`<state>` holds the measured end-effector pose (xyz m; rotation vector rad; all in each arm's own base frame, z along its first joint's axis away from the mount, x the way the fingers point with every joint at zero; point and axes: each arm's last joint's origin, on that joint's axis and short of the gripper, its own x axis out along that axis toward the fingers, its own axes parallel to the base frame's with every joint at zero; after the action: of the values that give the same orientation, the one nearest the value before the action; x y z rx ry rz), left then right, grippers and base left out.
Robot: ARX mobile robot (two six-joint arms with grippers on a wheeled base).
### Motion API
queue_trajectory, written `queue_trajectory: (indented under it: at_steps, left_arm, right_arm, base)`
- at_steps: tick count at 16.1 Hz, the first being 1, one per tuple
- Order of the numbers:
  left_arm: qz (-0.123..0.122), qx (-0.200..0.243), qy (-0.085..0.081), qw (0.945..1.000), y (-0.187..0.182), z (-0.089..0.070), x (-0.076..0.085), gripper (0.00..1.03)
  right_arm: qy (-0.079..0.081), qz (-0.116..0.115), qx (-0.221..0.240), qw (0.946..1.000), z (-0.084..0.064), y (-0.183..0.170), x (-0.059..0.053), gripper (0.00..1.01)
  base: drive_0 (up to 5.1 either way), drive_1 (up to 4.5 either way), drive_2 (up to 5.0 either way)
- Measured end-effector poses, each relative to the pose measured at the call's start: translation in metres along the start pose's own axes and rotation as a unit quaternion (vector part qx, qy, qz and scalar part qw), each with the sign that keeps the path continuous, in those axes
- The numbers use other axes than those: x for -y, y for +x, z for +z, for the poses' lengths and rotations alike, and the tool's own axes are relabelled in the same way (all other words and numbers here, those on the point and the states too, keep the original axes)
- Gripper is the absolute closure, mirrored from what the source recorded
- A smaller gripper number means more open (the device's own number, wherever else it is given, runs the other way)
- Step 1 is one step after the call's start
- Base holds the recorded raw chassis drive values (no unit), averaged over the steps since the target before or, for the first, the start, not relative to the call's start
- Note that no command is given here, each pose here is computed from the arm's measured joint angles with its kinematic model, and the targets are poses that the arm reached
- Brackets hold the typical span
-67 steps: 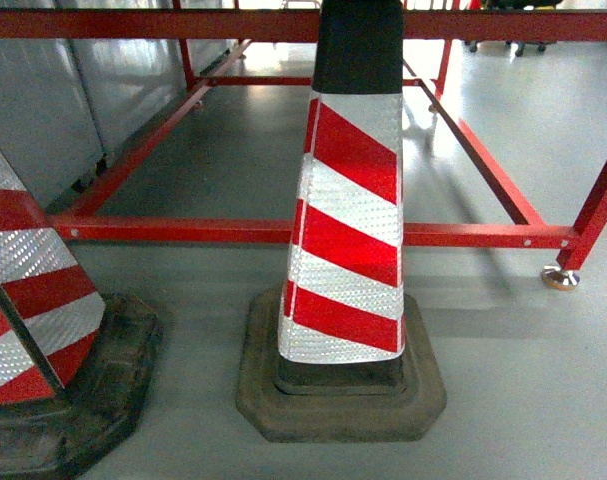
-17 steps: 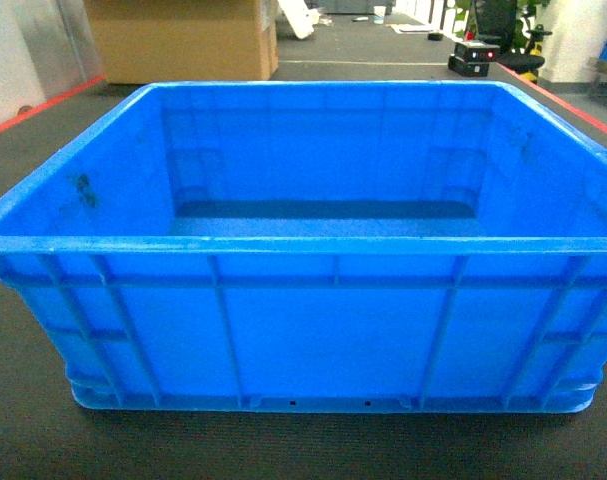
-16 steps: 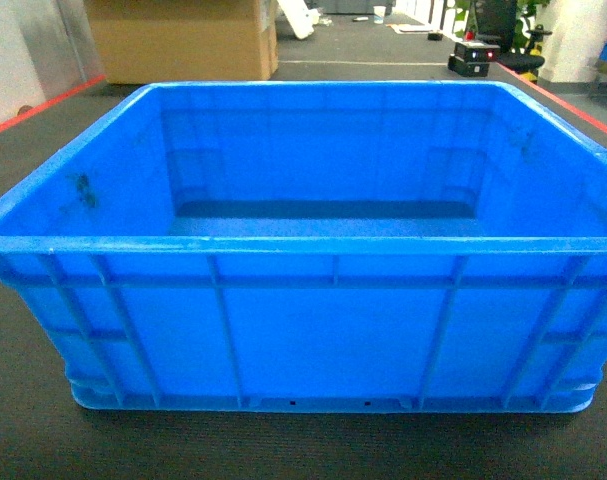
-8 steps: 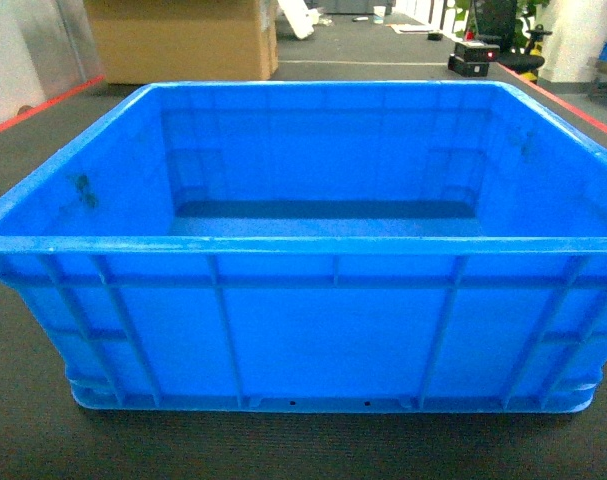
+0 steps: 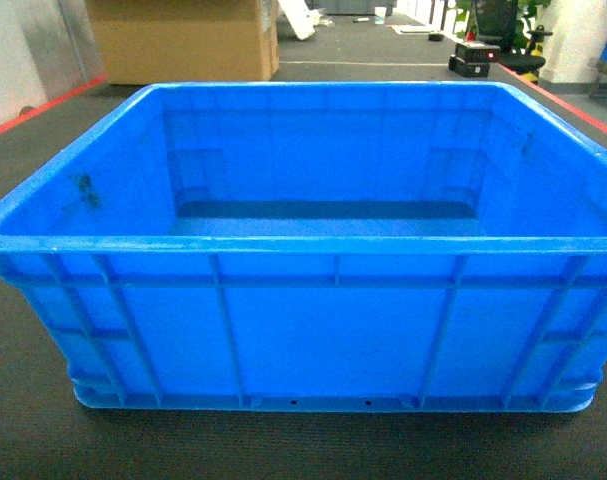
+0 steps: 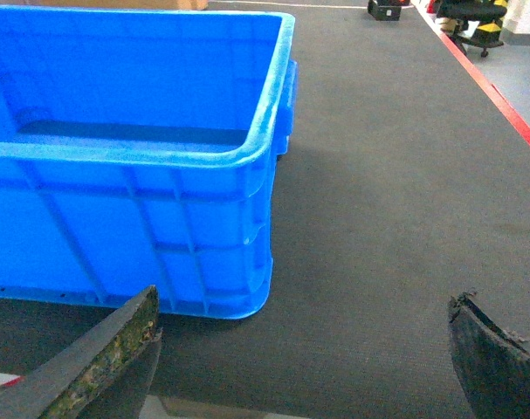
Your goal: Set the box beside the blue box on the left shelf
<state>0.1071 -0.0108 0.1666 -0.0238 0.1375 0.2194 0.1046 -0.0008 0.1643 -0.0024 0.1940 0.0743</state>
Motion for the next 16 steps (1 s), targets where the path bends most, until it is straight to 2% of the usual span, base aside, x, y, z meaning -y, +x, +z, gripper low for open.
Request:
queue_trajectory:
  at_steps: [1,2,4,6,7,9,11,14,16]
  left_arm:
    - [0.0,0.007,-0.004,1.0,0.006,0.008,0.001,0.05]
    - [0.008,0.023,-0.013,0.9996,0.014,0.026,0.002,0.05]
    - [0.003,0.052,-0.029,0.9982,0.037,0.067,0.006,0.05]
    - [-0.001,0.023,-0.019,0.9996,0.077,0.088,0.01,0.05]
    - [-0.008,-0.019,-0.01,0.9997,0.102,0.09,0.013,0.05]
    - [-0.026,-0.075,-0.005,0.9968,0.14,0.096,0.02,0.05]
    - [-0.046,-0.093,-0.001,0.9946,0.17,0.101,0.034,0.05]
    - [-0.065,-0.131,0.001,0.9893,0.19,0.098,0.048,0.05]
    - [-0.074,-0.159,0.007,0.9845,0.196,0.092,0.055,0.05]
  right_arm:
    - [0.0,0.002,0.003,1.0,0.007,0.005,0.0,0.03]
    - [0.003,0.003,0.006,1.0,0.019,0.014,0.0,0.03]
    - [0.016,-0.007,0.006,0.9998,0.055,0.041,-0.001,0.03]
    - [0.011,-0.021,-0.027,0.9994,0.081,0.083,-0.006,0.03]
    - [0.008,-0.022,-0.057,0.9981,0.09,0.107,-0.009,0.03]
    - [0.002,-0.02,-0.092,0.9956,0.104,0.15,-0.017,0.03]
    - [0.005,-0.023,-0.12,0.9925,0.108,0.187,-0.02,0.03]
    - [0.019,-0.027,-0.166,0.9855,0.094,0.222,-0.021,0.03]
    - [0.025,-0.03,-0.181,0.9827,0.086,0.232,-0.022,0.03]
  base:
    - [0.0,0.0,0.0]
    - [0.0,0.0,0.0]
    - [0.0,0.0,0.0]
    - [0.0,0.0,0.0]
    - [0.0,0.0,0.0]
    - [0.0,0.0,0.0]
    - [0.0,0.0,0.0]
    - [0.0,0.0,0.0]
    - [0.0,0.0,0.0]
